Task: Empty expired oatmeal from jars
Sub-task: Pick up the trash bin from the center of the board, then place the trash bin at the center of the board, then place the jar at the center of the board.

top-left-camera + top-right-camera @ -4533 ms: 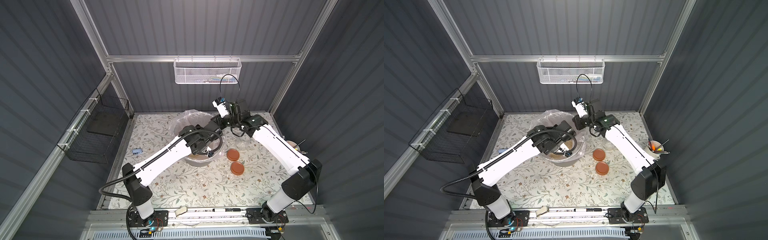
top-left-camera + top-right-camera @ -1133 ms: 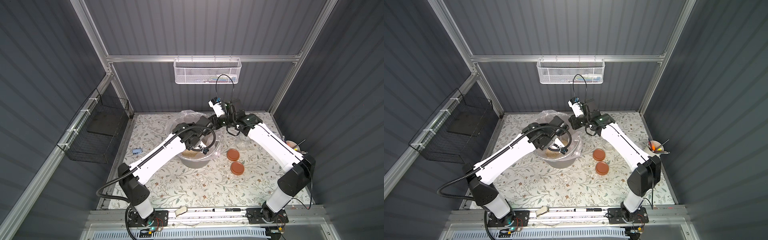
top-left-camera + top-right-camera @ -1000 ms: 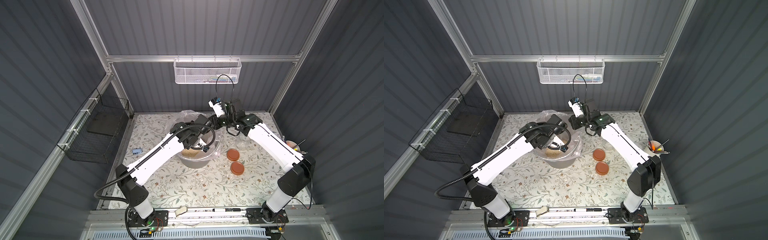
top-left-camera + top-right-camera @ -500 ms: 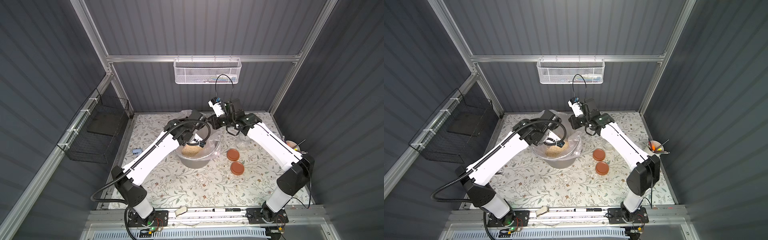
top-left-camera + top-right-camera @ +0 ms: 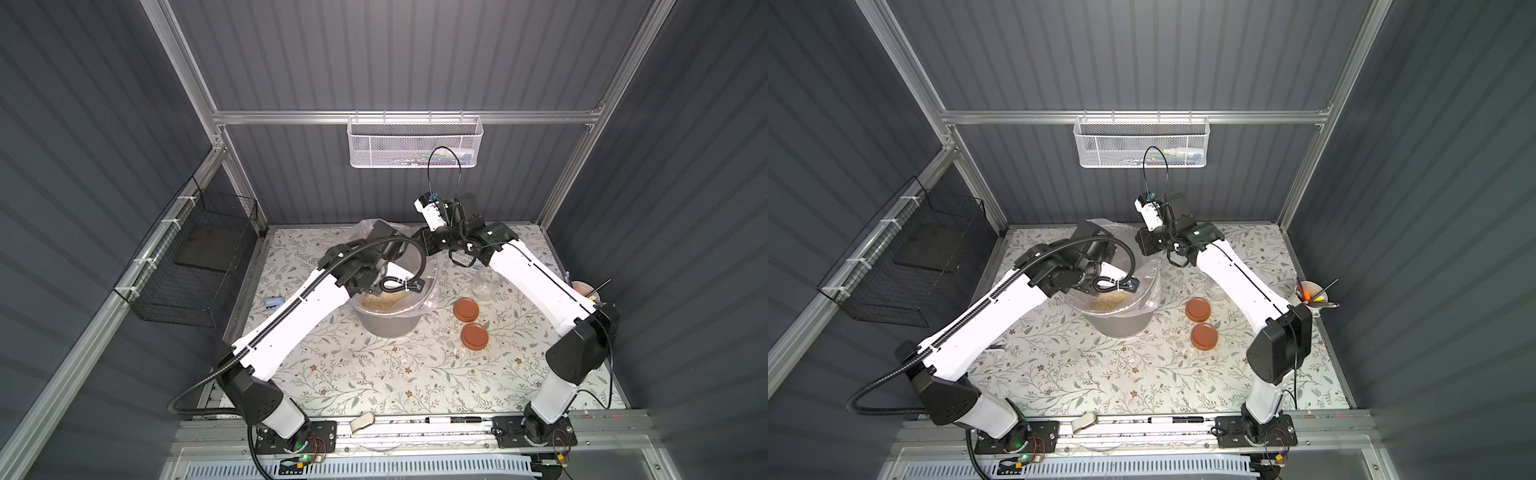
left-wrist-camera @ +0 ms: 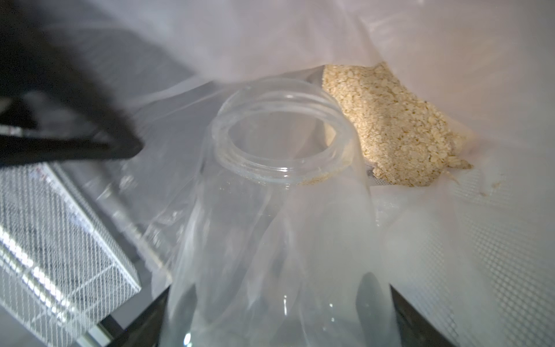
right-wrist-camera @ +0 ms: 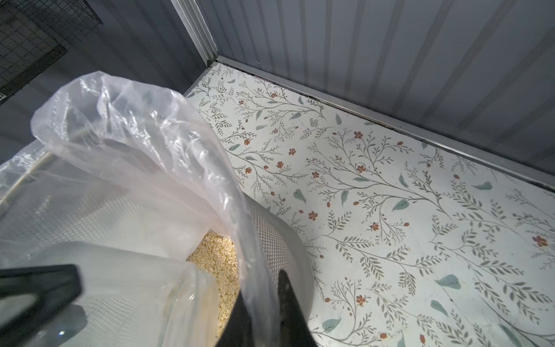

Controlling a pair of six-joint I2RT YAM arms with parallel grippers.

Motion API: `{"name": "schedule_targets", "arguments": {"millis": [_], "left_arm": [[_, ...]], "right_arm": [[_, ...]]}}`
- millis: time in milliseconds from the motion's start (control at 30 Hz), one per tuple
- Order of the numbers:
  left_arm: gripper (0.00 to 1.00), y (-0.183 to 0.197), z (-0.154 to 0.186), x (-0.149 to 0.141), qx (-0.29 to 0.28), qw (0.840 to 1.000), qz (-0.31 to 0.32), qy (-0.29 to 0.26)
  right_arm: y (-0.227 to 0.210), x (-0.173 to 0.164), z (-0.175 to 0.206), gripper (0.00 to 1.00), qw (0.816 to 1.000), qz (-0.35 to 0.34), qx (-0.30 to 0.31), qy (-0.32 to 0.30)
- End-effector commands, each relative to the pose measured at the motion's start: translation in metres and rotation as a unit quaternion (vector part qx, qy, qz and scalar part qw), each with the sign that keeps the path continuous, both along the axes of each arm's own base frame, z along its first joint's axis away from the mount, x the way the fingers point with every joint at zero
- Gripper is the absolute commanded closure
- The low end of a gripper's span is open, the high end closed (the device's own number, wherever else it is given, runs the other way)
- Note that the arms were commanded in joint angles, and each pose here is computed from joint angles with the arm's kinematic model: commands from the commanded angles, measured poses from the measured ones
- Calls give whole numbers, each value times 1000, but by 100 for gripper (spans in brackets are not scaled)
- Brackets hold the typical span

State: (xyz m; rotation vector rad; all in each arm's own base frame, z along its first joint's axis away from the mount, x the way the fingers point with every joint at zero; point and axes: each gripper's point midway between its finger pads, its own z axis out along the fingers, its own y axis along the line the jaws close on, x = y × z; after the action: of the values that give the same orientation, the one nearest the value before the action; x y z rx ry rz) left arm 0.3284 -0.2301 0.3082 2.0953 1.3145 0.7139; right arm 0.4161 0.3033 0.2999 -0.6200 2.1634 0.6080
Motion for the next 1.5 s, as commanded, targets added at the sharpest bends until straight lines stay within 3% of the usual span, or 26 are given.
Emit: {"name": "schedule_targets", "arguments": {"millis": [0, 133, 233, 467, 667, 767, 1000, 1233, 1467], "left_arm": [[100, -2, 36, 7, -89, 995, 18, -34], [100, 14, 52, 12, -164, 984, 44, -47], [100, 25, 63, 12, -226, 970, 64, -58], [100, 36, 92, 3, -374, 921, 84, -66], [100, 38, 104, -5, -465, 878, 89, -68], [100, 38, 122, -13, -513, 851, 76, -80], [100, 30, 155, -38, -594, 801, 21, -70], [100, -6, 156, -65, -618, 782, -74, 35], [100, -33, 146, -61, -633, 760, -113, 100]], "right_arm": [[7, 8, 25, 98, 999, -4, 23, -27], [6, 17, 17, 92, 1000, -17, 25, -8], [6, 25, 9, 82, 999, -25, 31, 16], [6, 31, 8, 30, 998, -36, 38, 31], [1, 31, 25, 7, 997, -41, 60, 27], [-4, 27, 50, 1, 995, -32, 92, 18], [-19, 0, 114, 1, 988, 13, 155, -22], [-36, -62, 168, 1, 966, 93, 237, -48], [-38, -131, 177, 1, 940, 184, 286, -30]]}}
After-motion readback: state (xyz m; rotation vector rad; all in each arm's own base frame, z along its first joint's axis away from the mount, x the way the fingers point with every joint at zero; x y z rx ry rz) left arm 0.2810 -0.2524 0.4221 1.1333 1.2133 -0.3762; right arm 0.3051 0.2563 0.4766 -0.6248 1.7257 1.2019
